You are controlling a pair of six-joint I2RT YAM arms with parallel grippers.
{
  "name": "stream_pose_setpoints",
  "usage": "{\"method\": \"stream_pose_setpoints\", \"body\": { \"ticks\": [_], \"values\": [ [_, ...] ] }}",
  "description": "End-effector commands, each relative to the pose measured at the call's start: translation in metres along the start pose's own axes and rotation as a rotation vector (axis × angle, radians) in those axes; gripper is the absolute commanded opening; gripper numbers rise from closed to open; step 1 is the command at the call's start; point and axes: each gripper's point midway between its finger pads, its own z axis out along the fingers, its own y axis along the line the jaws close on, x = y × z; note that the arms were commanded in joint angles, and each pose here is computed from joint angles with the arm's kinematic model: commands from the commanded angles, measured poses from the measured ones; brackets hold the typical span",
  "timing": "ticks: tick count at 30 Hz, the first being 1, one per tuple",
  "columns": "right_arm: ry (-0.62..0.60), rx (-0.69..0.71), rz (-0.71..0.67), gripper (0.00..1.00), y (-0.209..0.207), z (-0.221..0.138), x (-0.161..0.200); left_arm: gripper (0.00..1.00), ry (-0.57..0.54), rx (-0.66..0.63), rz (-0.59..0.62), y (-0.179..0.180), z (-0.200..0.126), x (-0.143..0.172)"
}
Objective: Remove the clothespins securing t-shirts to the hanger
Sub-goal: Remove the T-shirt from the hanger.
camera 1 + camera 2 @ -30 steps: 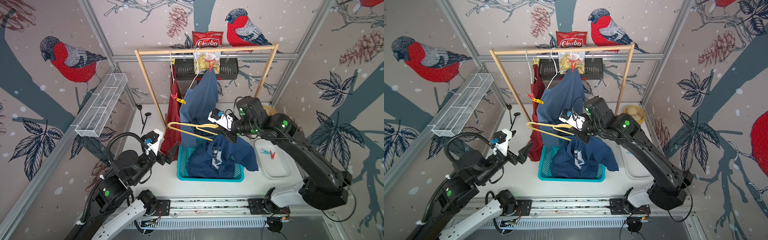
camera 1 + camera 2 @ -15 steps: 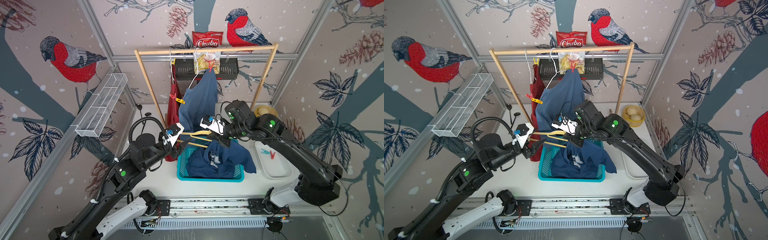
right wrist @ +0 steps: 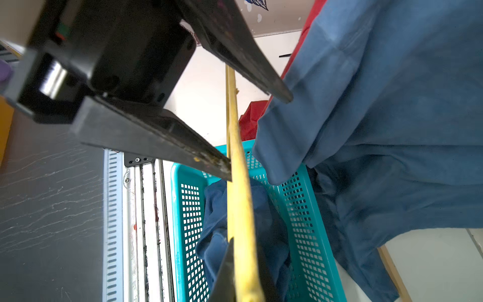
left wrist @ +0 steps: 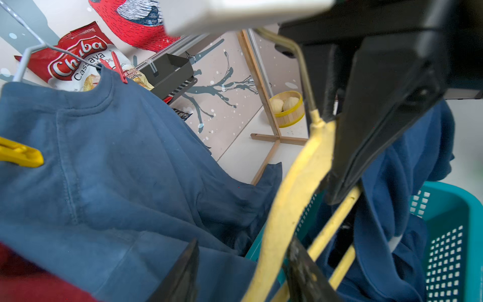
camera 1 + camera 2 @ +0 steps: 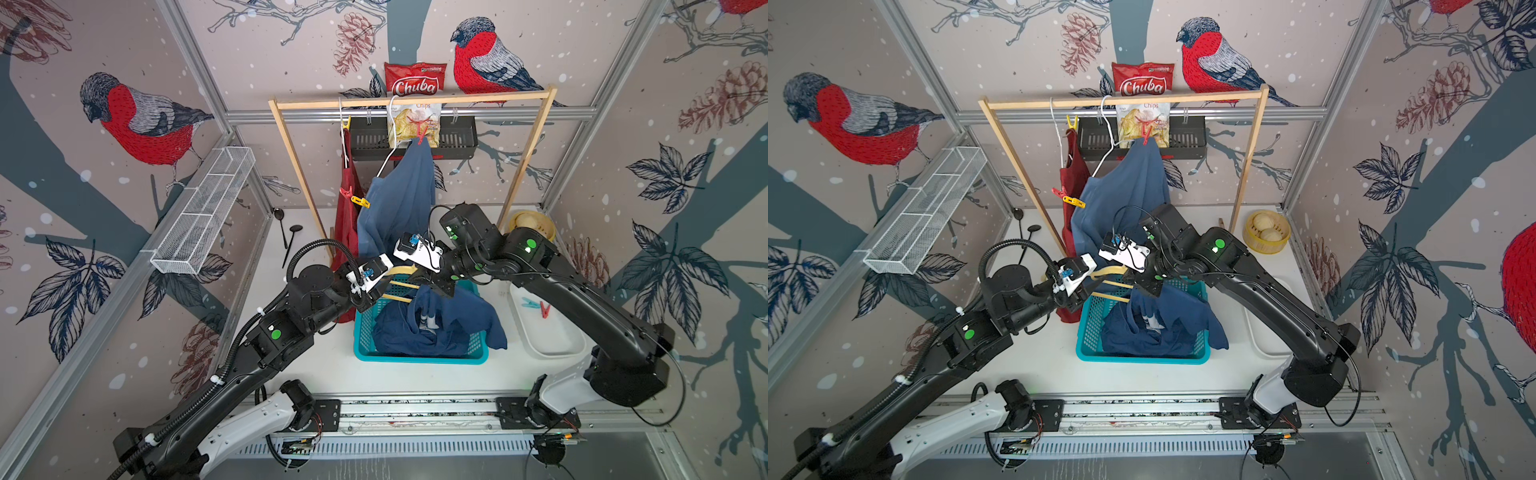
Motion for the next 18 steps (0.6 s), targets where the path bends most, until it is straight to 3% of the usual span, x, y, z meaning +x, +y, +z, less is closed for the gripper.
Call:
{"method": "stream_pose_setpoints", "body": {
  "ticks": [1, 11, 18],
  "values": [
    [-0.053, -0.022, 0.007, 0.0, 0.003, 0.0, -0.011, 0.42, -0.094, -0.07, 0.034, 0.012, 0.002, -0.021],
    [-0.027, -0.061, 0.025, 0.0, 0.008, 0.009, -0.004, 0.38, -0.079, -0.002, 0.07, -0.009, 0.021, -0.016],
    [-0.028, -0.057, 0.029, 0.0, 0.007, 0.01, -0.003, 0.12, -0.03, 0.042, 0.1, -0.022, 0.028, -0.008]
  ]
}}
